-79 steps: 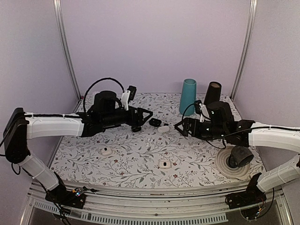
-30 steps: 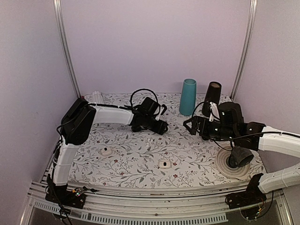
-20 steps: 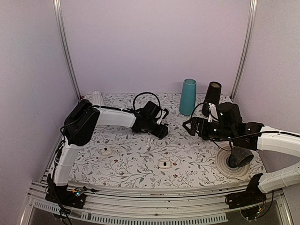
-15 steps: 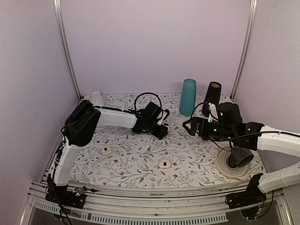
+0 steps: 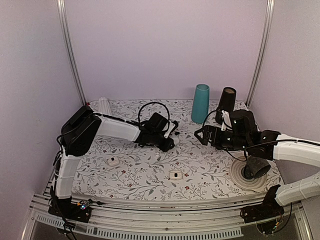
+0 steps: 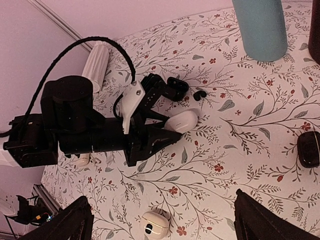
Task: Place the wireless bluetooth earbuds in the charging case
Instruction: Pick up the charging case from the center of the board, then pass from the left arm to the right, then pass from the right arm to the left
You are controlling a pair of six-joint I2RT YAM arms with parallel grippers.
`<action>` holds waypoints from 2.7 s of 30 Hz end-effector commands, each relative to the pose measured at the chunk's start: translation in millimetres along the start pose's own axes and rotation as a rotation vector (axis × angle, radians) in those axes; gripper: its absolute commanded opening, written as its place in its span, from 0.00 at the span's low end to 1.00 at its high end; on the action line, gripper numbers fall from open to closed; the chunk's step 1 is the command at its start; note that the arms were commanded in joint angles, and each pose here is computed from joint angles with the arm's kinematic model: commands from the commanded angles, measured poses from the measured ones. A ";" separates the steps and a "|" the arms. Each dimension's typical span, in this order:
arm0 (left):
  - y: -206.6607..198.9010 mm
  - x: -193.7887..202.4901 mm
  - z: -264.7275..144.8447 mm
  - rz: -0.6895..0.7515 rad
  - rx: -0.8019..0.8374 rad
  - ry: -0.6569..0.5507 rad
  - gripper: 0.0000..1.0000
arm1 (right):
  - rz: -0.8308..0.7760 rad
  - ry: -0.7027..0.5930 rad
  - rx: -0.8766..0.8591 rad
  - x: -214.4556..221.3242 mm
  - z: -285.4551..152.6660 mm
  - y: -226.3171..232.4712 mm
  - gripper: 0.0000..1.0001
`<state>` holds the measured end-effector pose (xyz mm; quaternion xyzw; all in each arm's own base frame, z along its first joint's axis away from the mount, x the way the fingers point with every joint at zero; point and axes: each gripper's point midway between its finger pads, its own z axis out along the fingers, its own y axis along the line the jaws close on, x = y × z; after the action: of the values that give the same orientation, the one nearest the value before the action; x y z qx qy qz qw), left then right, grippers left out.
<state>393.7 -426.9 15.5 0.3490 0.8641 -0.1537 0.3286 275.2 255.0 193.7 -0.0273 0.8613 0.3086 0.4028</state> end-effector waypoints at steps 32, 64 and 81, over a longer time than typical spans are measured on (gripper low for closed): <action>-99.1 -71.8 -165.5 0.289 0.214 -0.523 0.15 | 0.144 0.128 -0.320 -6.3 40.2 49.5 0.67; -118.4 -73.9 -186.9 0.314 0.297 -0.544 0.65 | 0.009 0.172 -0.442 -13.0 33.3 79.4 0.03; -150.9 -50.7 -289.6 0.250 1.012 -0.462 0.53 | -0.472 0.289 -0.665 -5.8 -34.2 124.2 0.03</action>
<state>209.8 -421.0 251.9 0.5023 0.5774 -0.5148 0.3862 239.3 336.1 247.7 -0.3258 0.7749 0.4594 0.2870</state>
